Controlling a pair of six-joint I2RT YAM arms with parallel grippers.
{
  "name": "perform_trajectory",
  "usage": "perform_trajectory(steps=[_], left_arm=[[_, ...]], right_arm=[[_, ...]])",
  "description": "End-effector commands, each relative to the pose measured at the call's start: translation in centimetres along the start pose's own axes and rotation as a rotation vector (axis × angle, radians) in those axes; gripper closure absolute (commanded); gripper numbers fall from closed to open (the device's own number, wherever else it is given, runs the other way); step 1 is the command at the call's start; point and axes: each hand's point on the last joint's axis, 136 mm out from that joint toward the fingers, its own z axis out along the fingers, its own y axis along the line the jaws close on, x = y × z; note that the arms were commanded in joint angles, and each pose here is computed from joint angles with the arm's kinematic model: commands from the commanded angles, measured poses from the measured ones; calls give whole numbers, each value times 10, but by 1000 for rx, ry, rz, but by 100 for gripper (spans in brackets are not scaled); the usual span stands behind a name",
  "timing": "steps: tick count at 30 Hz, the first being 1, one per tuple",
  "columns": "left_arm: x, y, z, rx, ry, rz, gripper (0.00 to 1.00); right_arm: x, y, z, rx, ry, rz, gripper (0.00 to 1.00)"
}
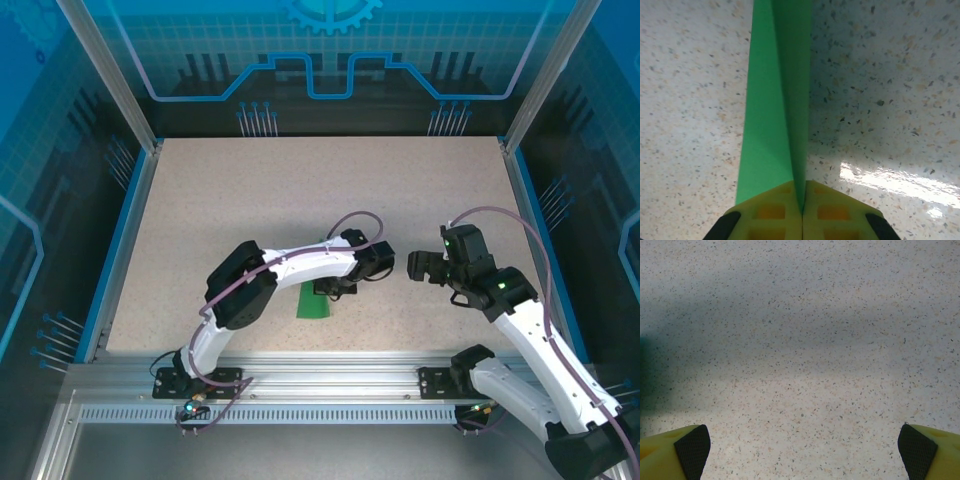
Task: Fold a paper plane with a square sheet of paper (fold left side to right side)
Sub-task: Turn over the paper at the center of the table.
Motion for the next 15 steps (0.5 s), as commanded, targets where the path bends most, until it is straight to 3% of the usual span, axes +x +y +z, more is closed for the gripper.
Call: perform_trajectory(steps=[1, 5, 11, 15], left_arm=[[6, -12, 5, 57, 53, 20, 90], [3, -20, 0, 100, 50, 41, 79], [-9, -28, -15, 207, 32, 69, 49], [-18, -35, -37, 355, 19, 87, 38]], right_arm=[[1, -1, 0, -13, -1, 15, 0], [3, -1, 1, -14, 2, 11, 0], [6, 1, 4, -27, 16, 1, 0], [9, 0, 5, -27, 31, -6, 0]])
